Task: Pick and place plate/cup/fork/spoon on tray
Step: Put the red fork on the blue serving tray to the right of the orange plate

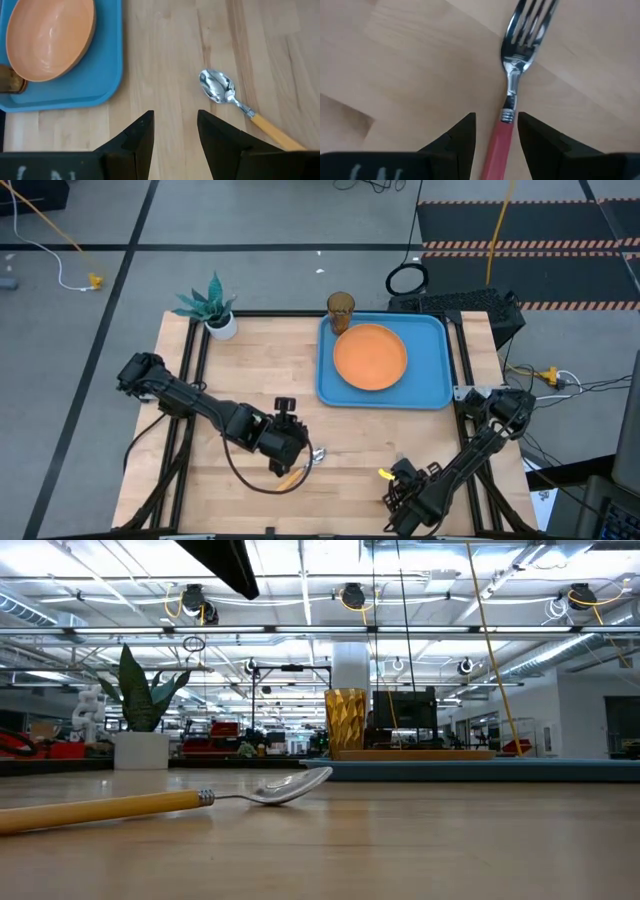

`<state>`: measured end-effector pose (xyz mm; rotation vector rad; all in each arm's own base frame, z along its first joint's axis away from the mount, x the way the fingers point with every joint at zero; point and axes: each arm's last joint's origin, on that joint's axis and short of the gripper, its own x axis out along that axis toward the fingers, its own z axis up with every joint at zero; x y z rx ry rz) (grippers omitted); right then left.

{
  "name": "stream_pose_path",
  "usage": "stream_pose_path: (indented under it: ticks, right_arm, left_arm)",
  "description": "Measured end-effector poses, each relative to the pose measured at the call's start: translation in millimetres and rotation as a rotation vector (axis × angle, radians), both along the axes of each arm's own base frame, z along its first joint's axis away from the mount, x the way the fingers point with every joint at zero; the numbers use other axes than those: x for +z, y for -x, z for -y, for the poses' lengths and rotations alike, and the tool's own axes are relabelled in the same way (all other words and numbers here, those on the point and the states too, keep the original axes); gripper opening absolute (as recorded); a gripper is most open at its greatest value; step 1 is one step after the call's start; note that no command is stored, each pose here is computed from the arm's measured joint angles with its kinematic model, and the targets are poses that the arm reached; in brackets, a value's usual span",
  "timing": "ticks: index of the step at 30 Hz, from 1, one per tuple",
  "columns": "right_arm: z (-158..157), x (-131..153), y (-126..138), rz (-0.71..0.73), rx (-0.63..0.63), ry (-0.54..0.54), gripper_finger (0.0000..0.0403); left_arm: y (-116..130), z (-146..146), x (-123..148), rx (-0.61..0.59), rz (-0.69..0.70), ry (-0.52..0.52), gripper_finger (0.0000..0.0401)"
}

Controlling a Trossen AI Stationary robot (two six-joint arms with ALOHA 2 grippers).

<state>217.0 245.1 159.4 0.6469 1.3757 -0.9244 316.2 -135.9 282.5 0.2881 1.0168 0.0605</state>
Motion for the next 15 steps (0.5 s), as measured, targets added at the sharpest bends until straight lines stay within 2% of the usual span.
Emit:
stream_pose_path:
  ticks: [6, 15]
  right_arm:
    - [4, -12, 4, 0.001, 0.004, -0.002, 0.0139]
    - [6, -14, 5, -0.003, 0.006, 0.000, 0.0128]
  left_arm:
    - [-2, 1, 1, -0.020, 0.024, 0.000, 0.0154]
    - [-3, 1, 1, -0.024, 0.024, -0.003, 0.0154]
